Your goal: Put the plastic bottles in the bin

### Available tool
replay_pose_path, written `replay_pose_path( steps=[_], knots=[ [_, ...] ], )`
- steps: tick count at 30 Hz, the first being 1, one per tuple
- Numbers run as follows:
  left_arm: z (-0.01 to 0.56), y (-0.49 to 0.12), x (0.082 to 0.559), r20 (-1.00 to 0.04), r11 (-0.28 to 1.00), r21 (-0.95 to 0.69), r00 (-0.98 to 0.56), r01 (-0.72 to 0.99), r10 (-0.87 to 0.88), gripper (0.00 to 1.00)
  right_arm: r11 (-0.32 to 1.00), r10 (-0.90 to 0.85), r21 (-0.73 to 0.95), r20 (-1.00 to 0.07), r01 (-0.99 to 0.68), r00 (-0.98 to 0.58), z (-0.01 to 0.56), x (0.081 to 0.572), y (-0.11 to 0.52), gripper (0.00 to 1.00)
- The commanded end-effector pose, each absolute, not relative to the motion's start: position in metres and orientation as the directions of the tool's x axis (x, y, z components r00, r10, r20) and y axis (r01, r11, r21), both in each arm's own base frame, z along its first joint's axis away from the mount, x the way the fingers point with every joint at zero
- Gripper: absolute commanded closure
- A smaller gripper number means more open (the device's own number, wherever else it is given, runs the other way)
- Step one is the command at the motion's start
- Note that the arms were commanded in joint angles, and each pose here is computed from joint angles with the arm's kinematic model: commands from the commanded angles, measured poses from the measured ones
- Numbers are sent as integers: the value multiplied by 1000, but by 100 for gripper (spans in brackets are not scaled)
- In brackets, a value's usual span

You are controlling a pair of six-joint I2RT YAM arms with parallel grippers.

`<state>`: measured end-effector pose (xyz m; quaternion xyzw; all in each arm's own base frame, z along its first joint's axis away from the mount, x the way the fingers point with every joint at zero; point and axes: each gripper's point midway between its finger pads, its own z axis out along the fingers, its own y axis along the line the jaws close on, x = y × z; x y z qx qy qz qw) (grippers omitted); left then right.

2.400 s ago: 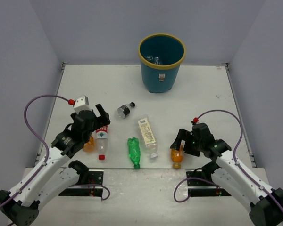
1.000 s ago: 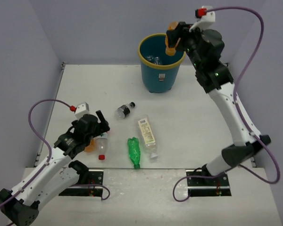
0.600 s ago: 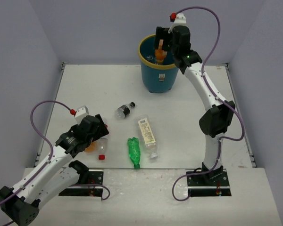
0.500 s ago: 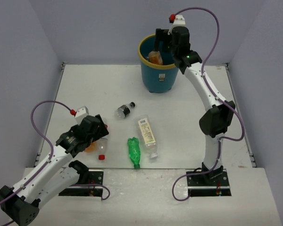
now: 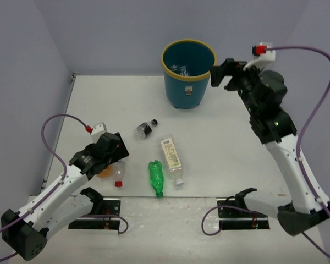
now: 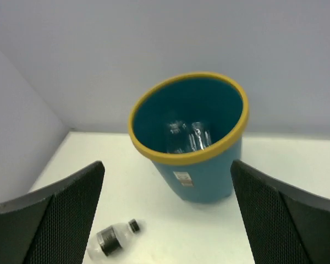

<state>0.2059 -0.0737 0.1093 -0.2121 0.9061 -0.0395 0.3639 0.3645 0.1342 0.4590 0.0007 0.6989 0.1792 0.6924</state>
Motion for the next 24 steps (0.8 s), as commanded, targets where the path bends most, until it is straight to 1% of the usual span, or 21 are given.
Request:
replay_pose_path(
  steps=[1, 3, 4, 5, 9, 13, 17, 19, 21, 22, 24],
  knots=[
    [117, -81, 225, -675, 915, -234, -622, -330, -397, 0, 878, 343, 394, -913, -270, -219, 363, 319, 140, 1],
    [109, -83, 230, -678, 920, -219, -626, -326, -384, 0, 842, 388, 446, -891, -302, -234, 350, 296, 141, 1],
    [106, -84, 232, -680, 921, -216, -627, -323, -379, 0, 832, 380, 461, -879, -308, -289, 320, 289, 145, 1],
    [102, -89, 236, -676, 922, -221, -631, -318, -380, 0, 824, 384, 475, -869, -310, -310, 308, 283, 146, 1],
    [84, -100, 246, -666, 938, -210, -662, -277, -344, 0, 851, 364, 468, -853, -238, -374, 270, 267, 133, 1],
    [65, -98, 248, -652, 944, -154, -688, -292, -319, 0, 891, 336, 428, -845, -150, -416, 254, 253, 114, 1],
    [47, -96, 244, -623, 941, -122, -714, -315, -320, 0, 898, 337, 417, -855, -137, -395, 252, 243, 104, 1],
    [36, -91, 239, -604, 929, -96, -721, -357, -339, 3, 902, 346, 416, -856, -113, -384, 245, 239, 98, 1],
    [31, -92, 239, -596, 927, -94, -725, -363, -344, 10, 905, 355, 415, -856, -92, -376, 240, 236, 93, 1],
    [30, -93, 239, -593, 929, -94, -730, -357, -340, 14, 904, 358, 417, -855, -89, -375, 240, 235, 92, 1],
    [28, -97, 240, -585, 935, -100, -740, -340, -332, 29, 906, 361, 416, -854, -75, -376, 236, 234, 90, 1]
  ],
)
